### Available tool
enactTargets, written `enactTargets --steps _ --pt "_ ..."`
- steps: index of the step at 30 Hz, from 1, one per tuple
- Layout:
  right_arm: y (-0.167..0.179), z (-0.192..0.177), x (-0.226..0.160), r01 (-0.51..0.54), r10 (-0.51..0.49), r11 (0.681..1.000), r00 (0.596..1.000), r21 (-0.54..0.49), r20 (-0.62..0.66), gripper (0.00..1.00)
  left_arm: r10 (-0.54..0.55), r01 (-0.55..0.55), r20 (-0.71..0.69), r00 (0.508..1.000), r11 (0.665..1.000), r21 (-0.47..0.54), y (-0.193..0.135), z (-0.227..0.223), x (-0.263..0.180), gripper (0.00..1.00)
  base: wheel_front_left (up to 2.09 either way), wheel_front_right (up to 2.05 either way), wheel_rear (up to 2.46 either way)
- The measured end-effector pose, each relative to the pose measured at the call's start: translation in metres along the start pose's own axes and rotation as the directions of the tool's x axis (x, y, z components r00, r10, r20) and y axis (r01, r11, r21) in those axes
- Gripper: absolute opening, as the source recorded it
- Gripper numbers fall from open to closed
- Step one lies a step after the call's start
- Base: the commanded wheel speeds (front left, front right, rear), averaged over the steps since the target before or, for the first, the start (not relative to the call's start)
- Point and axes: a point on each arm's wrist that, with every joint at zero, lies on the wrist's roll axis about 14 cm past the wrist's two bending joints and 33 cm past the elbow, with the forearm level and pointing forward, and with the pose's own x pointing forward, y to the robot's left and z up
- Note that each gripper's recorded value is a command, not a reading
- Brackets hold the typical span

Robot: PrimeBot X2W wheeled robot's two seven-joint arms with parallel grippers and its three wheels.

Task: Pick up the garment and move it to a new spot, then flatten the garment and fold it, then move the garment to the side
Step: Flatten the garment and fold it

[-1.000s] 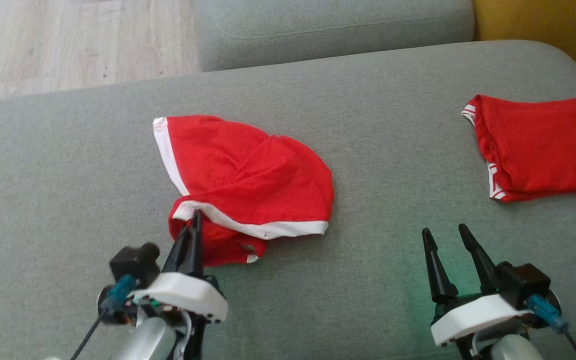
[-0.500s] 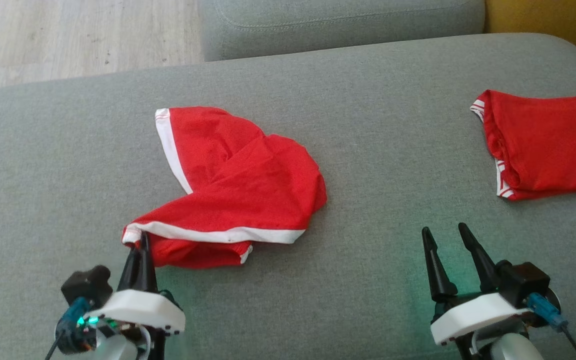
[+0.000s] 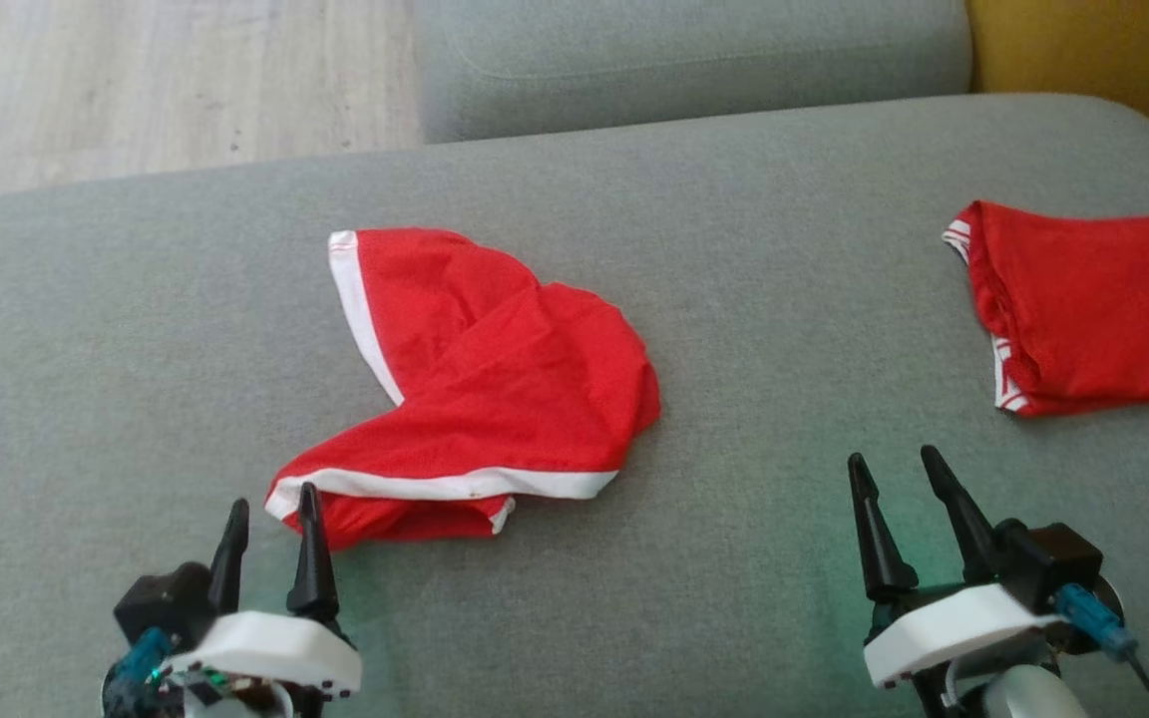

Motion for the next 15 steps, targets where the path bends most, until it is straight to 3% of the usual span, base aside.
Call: enactTargets --steps 6,15 --pt "0.015 -0.003 0.004 -0.05 0.05 0.998 0.999 -0.027 -0.02 1.0 0.024 -0.024 0.06 0.998 1.0 0.007 0.008 0.013 -0.018 1.0 0.0 0.0 0.0" --pt "0.052 -0.035 0.04 -0.198 0.173 0.974 0.962 -0.109 -0.21 1.0 0.06 -0.059 0.146 0.987 0.998 -0.01 0.012 0.031 -0.041 1.0 0.0 0.0 0.0"
